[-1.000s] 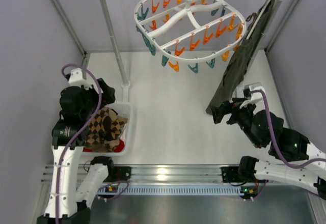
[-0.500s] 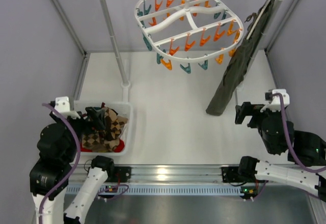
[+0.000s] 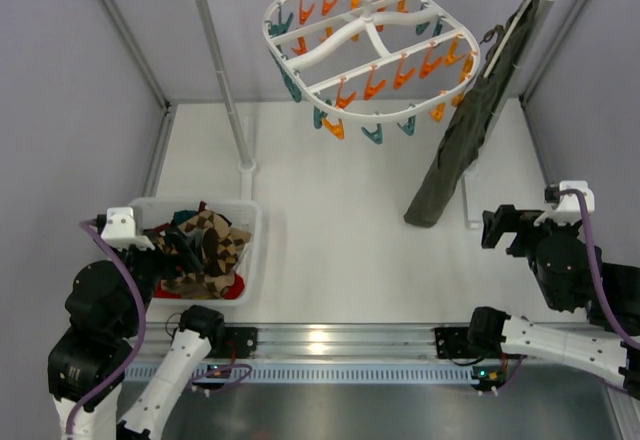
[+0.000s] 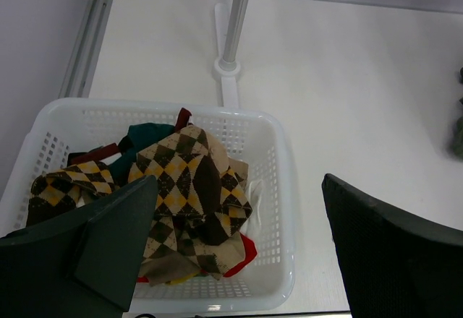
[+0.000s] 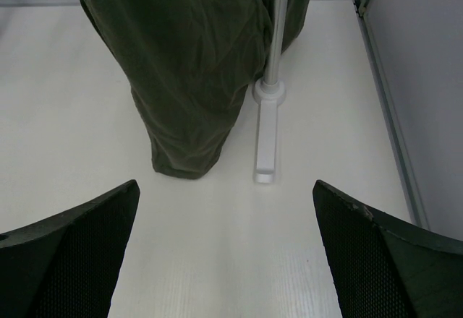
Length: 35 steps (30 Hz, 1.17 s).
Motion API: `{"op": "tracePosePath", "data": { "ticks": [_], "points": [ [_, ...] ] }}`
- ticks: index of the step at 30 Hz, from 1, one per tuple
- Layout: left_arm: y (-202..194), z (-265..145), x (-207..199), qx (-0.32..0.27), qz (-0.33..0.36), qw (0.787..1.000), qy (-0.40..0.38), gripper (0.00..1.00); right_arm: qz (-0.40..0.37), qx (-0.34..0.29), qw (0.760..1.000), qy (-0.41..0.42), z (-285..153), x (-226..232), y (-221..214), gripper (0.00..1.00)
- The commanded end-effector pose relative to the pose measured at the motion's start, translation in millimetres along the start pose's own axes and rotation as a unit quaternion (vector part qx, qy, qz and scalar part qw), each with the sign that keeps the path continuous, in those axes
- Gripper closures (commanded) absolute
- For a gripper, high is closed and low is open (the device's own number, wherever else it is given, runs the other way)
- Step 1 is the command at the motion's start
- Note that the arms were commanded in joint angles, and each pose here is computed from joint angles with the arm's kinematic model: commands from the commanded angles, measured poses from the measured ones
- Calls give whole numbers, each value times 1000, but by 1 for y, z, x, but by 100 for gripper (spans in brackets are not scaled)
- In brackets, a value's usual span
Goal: Remove the socks clipped to the hanger
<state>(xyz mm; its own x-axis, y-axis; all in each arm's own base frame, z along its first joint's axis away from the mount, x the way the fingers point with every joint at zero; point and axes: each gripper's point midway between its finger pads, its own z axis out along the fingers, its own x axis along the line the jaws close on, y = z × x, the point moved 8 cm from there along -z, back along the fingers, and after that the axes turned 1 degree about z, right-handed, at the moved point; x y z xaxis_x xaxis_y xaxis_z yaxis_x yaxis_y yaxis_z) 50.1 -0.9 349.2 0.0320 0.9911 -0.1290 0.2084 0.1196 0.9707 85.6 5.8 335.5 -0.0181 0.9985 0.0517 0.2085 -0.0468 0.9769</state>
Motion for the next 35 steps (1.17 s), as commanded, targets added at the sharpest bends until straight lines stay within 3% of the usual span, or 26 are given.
{"op": "tracePosePath", "data": {
  "ticks": [1,35],
  "points": [
    [1,-2,1,-1,14,1000,-5,2,-2,-6,1000,-8,-5,-11,4,0],
    [0,0,0,-1,11,1000,-4,1,-10,-12,1000,-1,6,10,4,0]
  ]
}}
